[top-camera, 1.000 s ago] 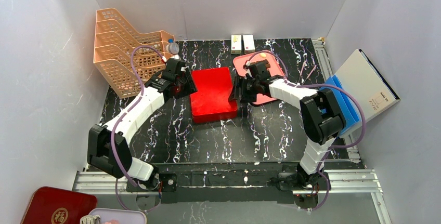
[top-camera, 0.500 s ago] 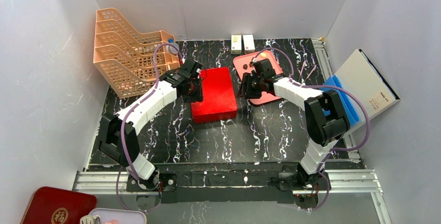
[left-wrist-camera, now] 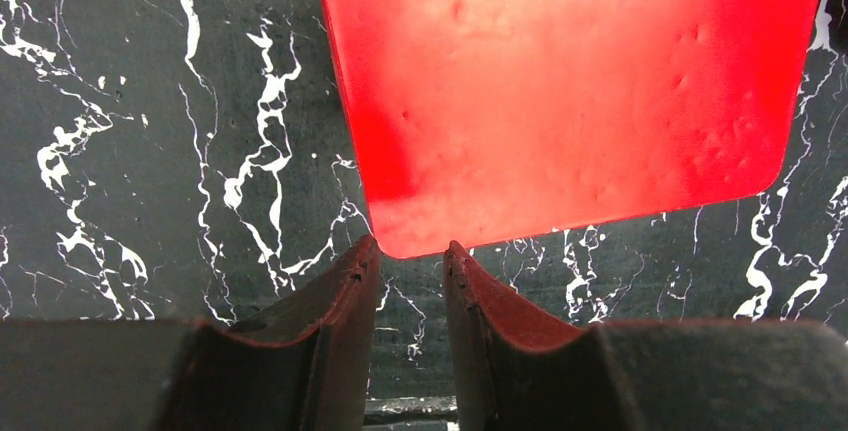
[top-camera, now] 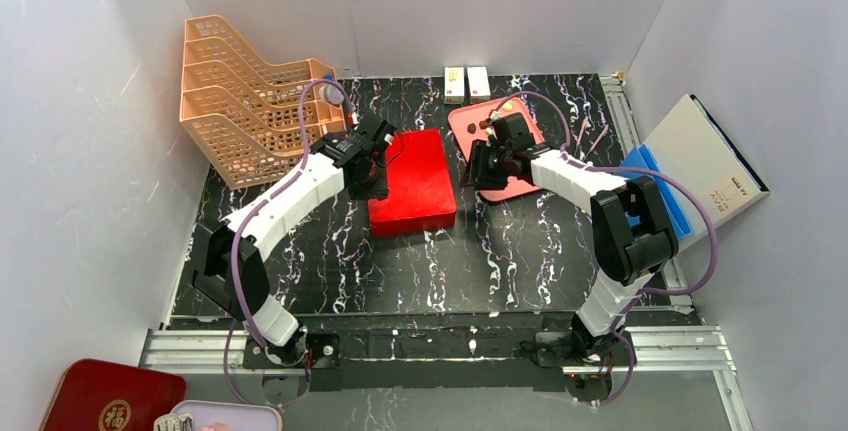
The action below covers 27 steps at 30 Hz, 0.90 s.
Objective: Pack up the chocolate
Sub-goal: Close the box lid on the packing box.
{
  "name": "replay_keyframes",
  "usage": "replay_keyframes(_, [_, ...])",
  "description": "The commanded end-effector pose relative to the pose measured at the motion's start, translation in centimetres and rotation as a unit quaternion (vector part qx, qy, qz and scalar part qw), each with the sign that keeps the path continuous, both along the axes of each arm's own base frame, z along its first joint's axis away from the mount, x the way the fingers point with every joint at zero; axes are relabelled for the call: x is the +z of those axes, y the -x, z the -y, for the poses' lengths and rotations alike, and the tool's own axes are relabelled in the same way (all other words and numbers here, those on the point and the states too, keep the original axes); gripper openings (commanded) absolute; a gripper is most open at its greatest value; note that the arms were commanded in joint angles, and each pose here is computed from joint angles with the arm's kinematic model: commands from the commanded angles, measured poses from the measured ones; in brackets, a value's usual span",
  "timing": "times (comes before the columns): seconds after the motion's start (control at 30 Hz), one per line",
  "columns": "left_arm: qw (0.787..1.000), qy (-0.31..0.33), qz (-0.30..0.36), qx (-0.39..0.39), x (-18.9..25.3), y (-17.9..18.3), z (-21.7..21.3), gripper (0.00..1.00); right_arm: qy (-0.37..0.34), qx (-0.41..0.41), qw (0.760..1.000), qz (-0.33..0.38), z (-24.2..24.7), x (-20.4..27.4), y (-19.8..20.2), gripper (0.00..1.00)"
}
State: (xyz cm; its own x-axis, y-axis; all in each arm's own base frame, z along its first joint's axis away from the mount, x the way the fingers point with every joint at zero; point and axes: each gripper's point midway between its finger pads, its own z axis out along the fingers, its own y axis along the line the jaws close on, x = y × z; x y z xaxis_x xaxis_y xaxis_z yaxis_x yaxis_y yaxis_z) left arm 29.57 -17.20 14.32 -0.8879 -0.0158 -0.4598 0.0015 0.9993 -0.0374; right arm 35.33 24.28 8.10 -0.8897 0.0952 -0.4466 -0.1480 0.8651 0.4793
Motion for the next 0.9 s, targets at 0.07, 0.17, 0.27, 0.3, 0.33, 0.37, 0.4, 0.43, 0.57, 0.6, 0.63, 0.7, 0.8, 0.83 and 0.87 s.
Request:
replay_keyframes(0.07, [1.0, -0.019, 0.002, 0.003, 0.5, 0.9, -0.2, 0.28, 0.004, -0.002, 1.0, 0.018, 0.9, 1.3, 0.0, 0.53])
replay_keyframes(0.17, [0.999, -0.037, -0.035, 0.005, -2.4, 2.6, -0.6, 0.19, 0.006, -0.002, 1.0, 0.017, 1.0, 1.1, 0.1, 0.53])
replay_keyframes(0.27, [0.995, -0.06, -0.078, 0.016, -6.2, 5.4, -1.1, 0.18, 0.009, -0.002, 1.0, 0.017, 1.3, 1.0, 0.1, 0.53])
replay_keyframes(0.3, [0.995, -0.062, -0.078, 0.023, -6.9, 6.0, -1.3, 0.18, 0.009, -0.002, 1.0, 0.017, 1.4, 1.0, 0.1, 0.53])
replay_keyframes(0.33, [0.995, -0.057, -0.075, 0.033, -7.3, 6.3, -1.4, 0.18, 0.009, -0.002, 1.0, 0.017, 1.5, 1.1, 0.1, 0.53])
replay_keyframes(0.37, [0.995, -0.053, -0.074, 0.04, -7.6, 6.6, -1.6, 0.18, 0.008, -0.002, 1.0, 0.019, 1.6, 1.2, 0.1, 0.53])
replay_keyframes(0.4, [0.995, -0.051, -0.072, 0.044, -7.8, 6.7, -1.6, 0.18, 0.007, -0.003, 1.0, 0.02, 1.6, 1.3, 0.0, 0.53])
replay_keyframes(0.43, [0.995, -0.05, -0.072, 0.047, -7.9, 6.8, -1.7, 0.18, 0.006, -0.003, 1.0, 0.021, 1.6, 1.4, 0.0, 0.53])
replay_keyframes(0.57, [0.997, -0.04, -0.043, 0.054, -6.6, 5.7, -1.4, 0.19, 0.004, 0.0, 1.0, 0.022, 1.6, 1.7, -0.1, 0.53])
replay_keyframes(0.6, [0.997, -0.035, -0.033, 0.056, -6.1, 5.4, -1.3, 0.19, 0.004, 0.0, 1.0, 0.023, 1.6, 1.8, 0.0, 0.53])
replay_keyframes(0.63, [0.998, -0.031, -0.026, 0.055, -5.5, 5.1, -1.1, 0.19, 0.004, 0.001, 1.0, 0.024, 1.6, 1.8, 0.0, 0.53])
replay_keyframes(0.7, [0.998, -0.03, -0.02, 0.057, -4.5, 4.8, -1.1, 0.19, 0.005, 0.002, 1.0, 0.024, 1.7, 1.9, 0.0, 0.53])
replay_keyframes(0.8, [0.998, -0.018, -0.013, 0.061, -3.1, 4.7, -0.8, 0.18, 0.004, 0.002, 1.0, 0.024, 1.7, 2.1, 0.1, 0.53])
replay_keyframes(0.83, [0.998, -0.009, -0.008, 0.062, -2.5, 4.7, -0.7, 0.18, 0.004, 0.003, 1.0, 0.025, 1.7, 2.1, 0.1, 0.53])
replay_keyframes(0.87, [0.998, -0.003, -0.006, 0.064, -2.0, 4.8, -0.6, 0.18, 0.004, 0.002, 1.0, 0.026, 1.8, 2.2, 0.1, 0.53])
